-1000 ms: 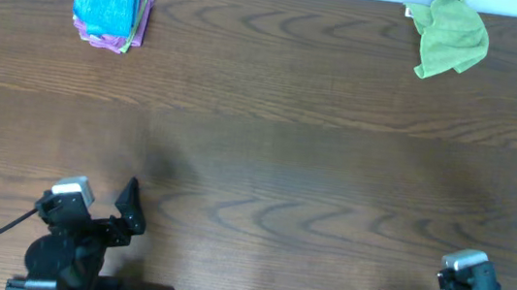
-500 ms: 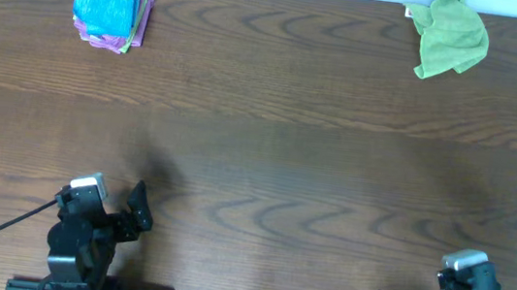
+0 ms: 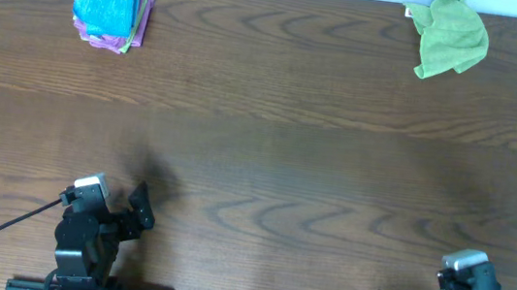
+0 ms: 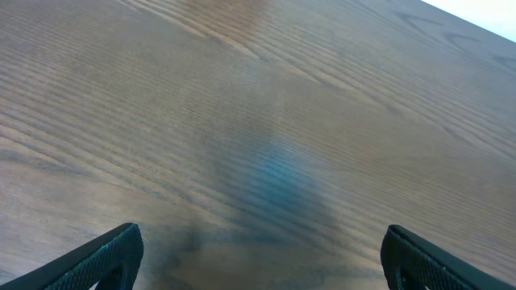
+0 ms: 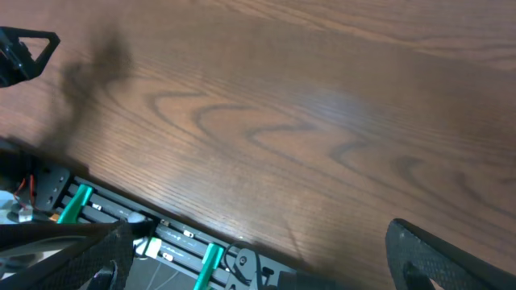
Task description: Fold the cloth
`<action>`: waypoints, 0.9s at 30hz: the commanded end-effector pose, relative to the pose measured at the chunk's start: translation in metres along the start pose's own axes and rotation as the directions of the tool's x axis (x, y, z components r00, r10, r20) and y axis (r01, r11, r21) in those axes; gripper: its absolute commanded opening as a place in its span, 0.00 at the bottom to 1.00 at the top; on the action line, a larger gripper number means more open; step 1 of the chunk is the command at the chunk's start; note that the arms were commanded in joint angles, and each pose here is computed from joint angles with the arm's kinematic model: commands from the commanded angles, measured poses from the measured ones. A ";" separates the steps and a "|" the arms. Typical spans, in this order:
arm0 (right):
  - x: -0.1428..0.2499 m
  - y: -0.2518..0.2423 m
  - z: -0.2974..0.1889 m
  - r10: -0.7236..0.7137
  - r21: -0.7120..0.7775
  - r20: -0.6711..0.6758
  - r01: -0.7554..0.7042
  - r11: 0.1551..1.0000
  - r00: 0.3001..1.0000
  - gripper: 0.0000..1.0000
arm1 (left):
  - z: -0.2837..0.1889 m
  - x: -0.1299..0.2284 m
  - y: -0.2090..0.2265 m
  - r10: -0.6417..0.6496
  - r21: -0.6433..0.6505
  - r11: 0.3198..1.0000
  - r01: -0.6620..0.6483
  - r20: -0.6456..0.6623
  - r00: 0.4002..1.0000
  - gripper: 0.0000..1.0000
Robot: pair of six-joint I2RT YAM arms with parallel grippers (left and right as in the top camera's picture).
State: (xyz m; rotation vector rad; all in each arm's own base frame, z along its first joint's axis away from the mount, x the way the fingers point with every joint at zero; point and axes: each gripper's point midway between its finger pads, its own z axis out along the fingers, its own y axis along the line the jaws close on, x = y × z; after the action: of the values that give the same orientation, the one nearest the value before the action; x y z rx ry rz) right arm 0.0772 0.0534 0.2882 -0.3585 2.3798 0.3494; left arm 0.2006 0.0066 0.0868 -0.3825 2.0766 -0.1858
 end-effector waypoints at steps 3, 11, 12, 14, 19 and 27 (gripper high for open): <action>0.001 0.001 0.000 0.010 -0.010 -0.003 -0.010 1.000 1.000 0.99 | 0.001 0.001 0.001 -0.001 -0.006 1.000 0.001 0.004 1.000 0.95; 0.001 0.001 0.000 0.010 -0.010 -0.003 -0.010 1.000 1.000 0.99 | 0.001 0.001 0.001 -0.001 -0.006 1.000 0.001 0.004 1.000 0.95; 0.001 0.001 0.000 0.011 -0.010 -0.003 -0.011 1.000 1.000 0.99 | 0.001 0.001 0.001 -0.001 -0.006 1.000 0.001 0.004 1.000 0.95; 0.001 0.001 0.000 0.010 -0.010 -0.003 -0.010 1.000 1.000 0.99 | 0.001 0.001 0.001 -0.001 -0.006 1.000 0.001 0.004 1.000 0.95; 0.001 0.001 0.000 0.011 -0.010 -0.003 -0.011 1.000 1.000 0.99 | 0.001 0.001 0.001 -0.001 -0.006 1.000 0.001 0.004 1.000 0.95; -0.001 -0.031 -0.003 -0.030 0.181 0.003 0.029 0.983 1.000 0.99 | 0.001 0.001 0.001 -0.001 -0.006 1.000 0.001 0.004 1.000 0.95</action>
State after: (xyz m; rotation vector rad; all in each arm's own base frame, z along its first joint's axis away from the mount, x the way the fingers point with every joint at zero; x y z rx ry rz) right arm 0.0804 0.0450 0.2872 -0.3386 2.3819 0.2844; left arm 0.2006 0.0066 0.0868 -0.3825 2.0766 -0.1858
